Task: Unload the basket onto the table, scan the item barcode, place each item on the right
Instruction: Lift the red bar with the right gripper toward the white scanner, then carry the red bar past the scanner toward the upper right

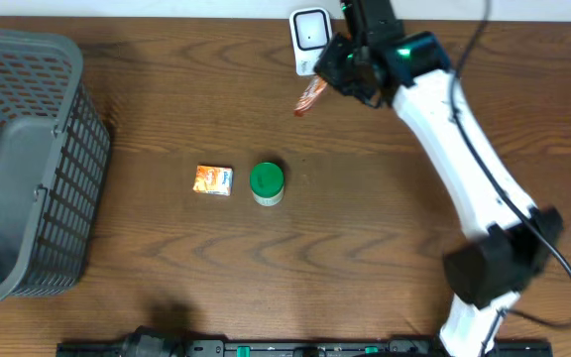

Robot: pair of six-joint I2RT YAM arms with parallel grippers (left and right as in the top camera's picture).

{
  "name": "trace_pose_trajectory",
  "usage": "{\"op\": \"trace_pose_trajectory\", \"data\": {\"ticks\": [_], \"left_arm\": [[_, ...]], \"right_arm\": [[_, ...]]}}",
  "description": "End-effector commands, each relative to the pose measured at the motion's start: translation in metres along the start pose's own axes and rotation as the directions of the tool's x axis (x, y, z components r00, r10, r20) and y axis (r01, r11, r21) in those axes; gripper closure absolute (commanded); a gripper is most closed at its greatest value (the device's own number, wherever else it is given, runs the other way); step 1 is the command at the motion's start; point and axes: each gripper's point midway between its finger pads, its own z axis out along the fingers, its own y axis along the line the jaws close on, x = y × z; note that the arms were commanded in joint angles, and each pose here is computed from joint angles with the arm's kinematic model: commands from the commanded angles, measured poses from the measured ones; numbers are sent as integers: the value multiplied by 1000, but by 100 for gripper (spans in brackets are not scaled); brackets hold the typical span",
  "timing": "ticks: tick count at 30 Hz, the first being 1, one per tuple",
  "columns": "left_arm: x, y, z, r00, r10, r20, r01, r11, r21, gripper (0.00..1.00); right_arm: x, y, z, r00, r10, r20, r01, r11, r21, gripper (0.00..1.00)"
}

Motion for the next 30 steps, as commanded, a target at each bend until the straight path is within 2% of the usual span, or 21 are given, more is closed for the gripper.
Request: {"op": "trace_pose_trajectory", "data": {"ticks": [1, 9, 11, 15, 17, 20, 22, 24, 27, 30], "left_arm": [[-2, 3, -2, 1000, 10, 7, -10, 1000, -7, 2], [-2, 3, -2, 1000, 10, 7, -10, 1000, -7, 2], [-2, 3, -2, 1000, 10, 7, -10, 1000, -7, 2], [-2, 3, -2, 1000, 10, 7, -10, 1000, -7, 2], [-2, 3, -2, 1000, 10, 7, -10, 1000, -7, 2], [-2, 3, -2, 1000, 10, 7, -10, 1000, -7, 2], [-2, 3, -2, 1000, 10, 7, -10, 1000, -7, 2], [-2, 3, -2, 1000, 10, 7, -10, 1000, -7, 2], [-2, 3, -2, 1000, 10, 7, -10, 1000, -7, 2], [-2, 3, -2, 1000, 10, 7, -10, 1000, -7, 2]], "right_arm": [[-25, 8, -71, 983, -34, 183, 40, 999, -32, 99], [-24, 16, -140, 945, -169, 281, 219, 963, -158, 99], [-21, 27, -150, 910, -257, 325, 342, 909, -239, 99], [-6, 47, -156, 818, -379, 433, 558, 706, -436, 99], [-6, 42, -144, 813, -353, 463, 572, 633, -522, 99], [-20, 17, -111, 869, -221, 444, 471, 646, -601, 99], [-29, 3, -91, 866, -156, 475, 457, 632, -626, 99], [-32, -3, -76, 832, -136, 537, 502, 595, -627, 99], [-16, 2, -64, 829, -166, 535, 541, 486, -687, 99], [-14, 4, -52, 862, -124, 491, 492, 432, -755, 99]]}}
